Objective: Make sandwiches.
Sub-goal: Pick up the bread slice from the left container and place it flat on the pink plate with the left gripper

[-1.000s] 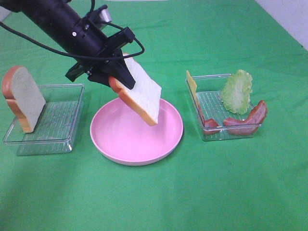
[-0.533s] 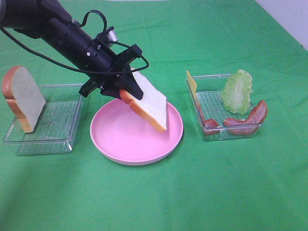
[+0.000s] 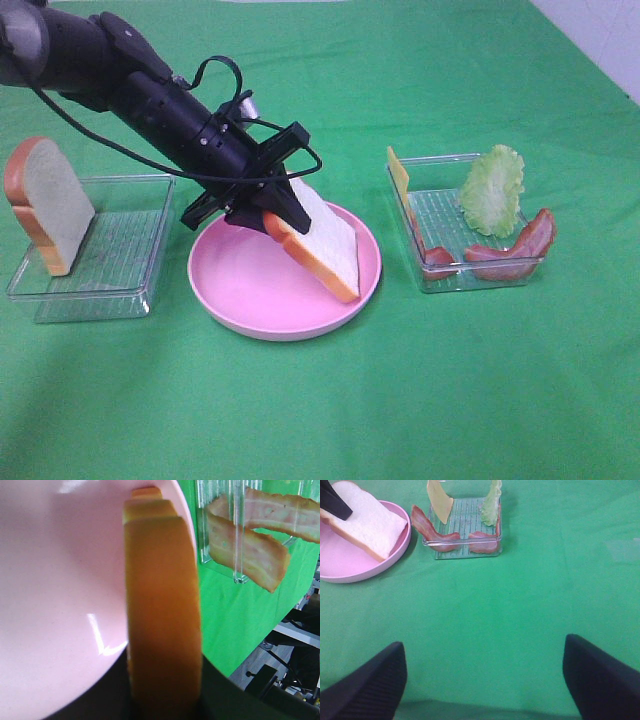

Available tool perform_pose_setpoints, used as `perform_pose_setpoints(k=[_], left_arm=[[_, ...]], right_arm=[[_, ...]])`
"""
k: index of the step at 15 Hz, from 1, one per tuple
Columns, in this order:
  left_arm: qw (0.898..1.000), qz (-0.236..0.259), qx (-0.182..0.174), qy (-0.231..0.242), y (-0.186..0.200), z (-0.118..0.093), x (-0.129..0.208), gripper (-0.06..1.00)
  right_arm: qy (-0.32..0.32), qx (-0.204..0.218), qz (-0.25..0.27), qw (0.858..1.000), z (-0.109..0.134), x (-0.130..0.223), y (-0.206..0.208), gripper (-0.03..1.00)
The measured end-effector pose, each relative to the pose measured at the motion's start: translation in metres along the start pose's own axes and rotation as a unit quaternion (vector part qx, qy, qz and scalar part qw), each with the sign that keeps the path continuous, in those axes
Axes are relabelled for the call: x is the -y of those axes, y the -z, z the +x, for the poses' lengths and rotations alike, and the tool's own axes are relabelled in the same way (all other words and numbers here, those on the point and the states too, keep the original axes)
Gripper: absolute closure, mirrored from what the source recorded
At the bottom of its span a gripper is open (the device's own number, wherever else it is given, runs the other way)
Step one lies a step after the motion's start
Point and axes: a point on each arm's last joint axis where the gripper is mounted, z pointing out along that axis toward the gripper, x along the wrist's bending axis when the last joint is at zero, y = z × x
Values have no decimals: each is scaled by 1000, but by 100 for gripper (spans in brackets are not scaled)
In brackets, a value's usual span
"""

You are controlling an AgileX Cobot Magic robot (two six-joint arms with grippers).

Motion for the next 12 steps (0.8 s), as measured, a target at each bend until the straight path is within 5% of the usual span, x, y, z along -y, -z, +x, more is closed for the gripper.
perform_pose_setpoints(k=[7,12], left_arm=[[1000,1,-5,10,0,1,0,73],[1000,12,-25,4,1,4,2,27]], right_arm=[[0,0,0,1000,0,0,0,15],[0,0,0,1000,0,0,0,15]])
